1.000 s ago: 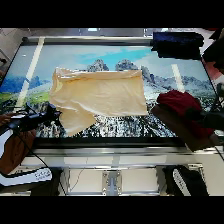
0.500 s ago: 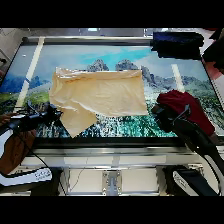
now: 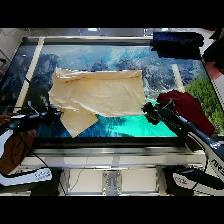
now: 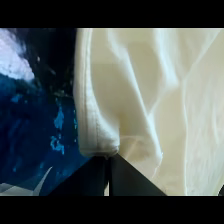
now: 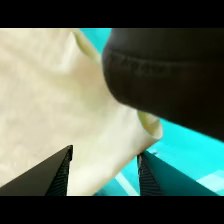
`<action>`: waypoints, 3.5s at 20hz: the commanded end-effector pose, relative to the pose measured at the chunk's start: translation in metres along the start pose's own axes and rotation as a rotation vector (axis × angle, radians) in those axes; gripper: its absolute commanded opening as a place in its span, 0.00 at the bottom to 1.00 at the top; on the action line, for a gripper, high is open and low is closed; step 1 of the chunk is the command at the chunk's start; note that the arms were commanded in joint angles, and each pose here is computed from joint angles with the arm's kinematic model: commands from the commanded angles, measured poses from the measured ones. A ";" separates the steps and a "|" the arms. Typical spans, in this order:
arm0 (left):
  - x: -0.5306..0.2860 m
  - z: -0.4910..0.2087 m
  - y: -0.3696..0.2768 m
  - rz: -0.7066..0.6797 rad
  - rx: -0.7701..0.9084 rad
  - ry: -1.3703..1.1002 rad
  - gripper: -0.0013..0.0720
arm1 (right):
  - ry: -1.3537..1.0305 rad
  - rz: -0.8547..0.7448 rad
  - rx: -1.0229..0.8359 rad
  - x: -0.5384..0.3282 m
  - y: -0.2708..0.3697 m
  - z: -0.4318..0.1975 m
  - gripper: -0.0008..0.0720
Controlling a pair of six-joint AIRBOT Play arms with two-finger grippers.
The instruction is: Fold the shirts.
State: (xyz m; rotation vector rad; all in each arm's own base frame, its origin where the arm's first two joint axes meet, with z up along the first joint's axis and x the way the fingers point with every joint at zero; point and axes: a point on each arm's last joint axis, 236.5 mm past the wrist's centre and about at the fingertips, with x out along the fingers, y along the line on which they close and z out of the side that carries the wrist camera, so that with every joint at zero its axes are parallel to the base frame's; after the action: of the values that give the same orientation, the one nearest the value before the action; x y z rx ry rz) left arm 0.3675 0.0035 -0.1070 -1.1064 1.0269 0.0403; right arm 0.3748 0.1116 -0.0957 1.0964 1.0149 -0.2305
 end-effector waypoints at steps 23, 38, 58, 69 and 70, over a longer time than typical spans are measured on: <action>-0.456 -0.060 -0.321 -0.039 1.077 -1.071 0.03 | -0.984 0.577 -1.100 -0.576 0.223 -0.007 0.02; -0.122 0.047 -0.279 0.066 1.067 0.025 0.03 | -0.230 -0.323 -1.171 -0.226 0.177 0.117 0.02; -0.037 0.057 -0.151 0.277 0.828 0.369 0.03 | 0.238 -0.363 -1.073 -0.097 0.099 0.090 0.02; 0.006 0.015 -0.061 0.355 0.692 0.498 0.03 | 0.494 -0.434 -1.052 -0.034 -0.016 0.005 0.02; 0.007 0.013 -0.057 0.358 0.684 0.512 0.03 | 0.488 -0.440 -1.050 -0.031 -0.019 0.007 0.02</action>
State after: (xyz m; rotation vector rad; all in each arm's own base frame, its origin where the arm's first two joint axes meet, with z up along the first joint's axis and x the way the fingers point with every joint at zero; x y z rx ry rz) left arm 0.4155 -0.0182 -0.0541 -0.2861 1.5071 -0.3113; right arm 0.3570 0.0867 -0.0614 -0.0517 1.5347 0.2394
